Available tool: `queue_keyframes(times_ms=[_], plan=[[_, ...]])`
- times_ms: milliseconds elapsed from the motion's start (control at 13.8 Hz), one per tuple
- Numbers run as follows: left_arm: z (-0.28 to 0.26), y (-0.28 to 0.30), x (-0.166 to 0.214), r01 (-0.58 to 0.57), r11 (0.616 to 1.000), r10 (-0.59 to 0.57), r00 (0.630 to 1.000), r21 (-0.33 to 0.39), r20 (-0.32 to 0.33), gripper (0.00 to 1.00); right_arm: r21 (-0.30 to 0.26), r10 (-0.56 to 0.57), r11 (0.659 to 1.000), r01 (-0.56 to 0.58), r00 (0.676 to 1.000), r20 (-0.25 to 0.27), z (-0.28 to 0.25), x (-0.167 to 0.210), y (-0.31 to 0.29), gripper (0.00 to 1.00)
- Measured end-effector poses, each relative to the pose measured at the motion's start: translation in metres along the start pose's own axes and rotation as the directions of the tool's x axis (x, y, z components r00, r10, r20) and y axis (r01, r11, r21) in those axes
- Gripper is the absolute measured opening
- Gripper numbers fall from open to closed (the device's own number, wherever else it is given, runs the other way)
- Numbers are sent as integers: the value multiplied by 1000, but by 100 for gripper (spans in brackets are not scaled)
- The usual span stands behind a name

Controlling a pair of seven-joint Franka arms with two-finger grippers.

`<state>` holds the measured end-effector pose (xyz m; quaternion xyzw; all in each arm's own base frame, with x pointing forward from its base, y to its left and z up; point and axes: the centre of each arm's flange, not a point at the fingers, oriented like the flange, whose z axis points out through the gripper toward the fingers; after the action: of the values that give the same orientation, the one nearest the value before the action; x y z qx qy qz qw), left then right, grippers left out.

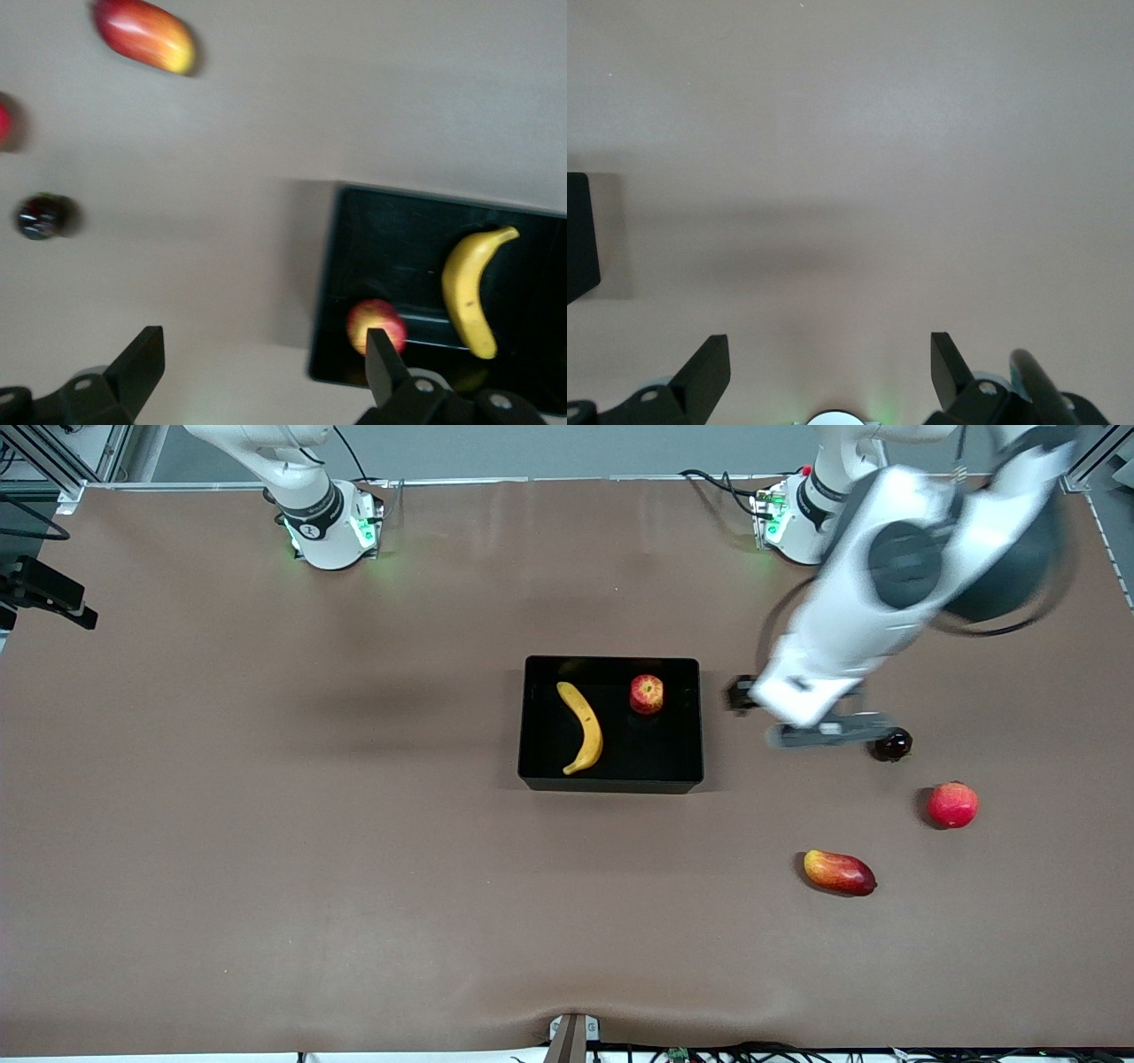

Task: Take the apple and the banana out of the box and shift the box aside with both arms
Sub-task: 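Lower the left gripper into the box and grasp the red apple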

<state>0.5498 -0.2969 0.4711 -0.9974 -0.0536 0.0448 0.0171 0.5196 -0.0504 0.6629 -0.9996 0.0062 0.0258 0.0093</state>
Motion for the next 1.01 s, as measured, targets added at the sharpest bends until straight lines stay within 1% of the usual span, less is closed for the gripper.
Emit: queue_keyframes(times_ms=[72, 217, 361, 433, 578, 794, 1011], plan=[[17, 27, -10, 5, 1000, -5, 1000, 0, 1, 100, 0, 0, 1000, 0, 1000, 0, 0, 0, 0, 100], [48, 70, -31, 20, 1000, -21, 1000, -21, -19, 100, 0, 1, 1000, -1, 1000, 0, 0, 0, 0, 100], [84, 95, -50, 16, 999, -17, 1000, -29, -23, 100, 0, 1, 1000, -1, 1000, 0, 0, 0, 0, 100], [104, 101, -57, 7, 1000, -8, 1000, -18, -12, 100, 0, 1, 1000, -1, 1000, -1, 0, 0, 0, 100], [141, 103, -64, -13, 1000, 13, 1000, 26, 18, 100, 0, 1, 1000, -1, 1000, -1, 0, 0, 0, 100], [190, 102, -69, -23, 997, 17, 997, 77, 78, 100, 0, 1, 1000, -1, 1000, 0, 1, 1, 0, 100], [230, 108, -75, -27, 995, 16, 994, 96, 112, 100, 0, 1, 1000, -1, 1000, 0, 1, 1, 1, 100]])
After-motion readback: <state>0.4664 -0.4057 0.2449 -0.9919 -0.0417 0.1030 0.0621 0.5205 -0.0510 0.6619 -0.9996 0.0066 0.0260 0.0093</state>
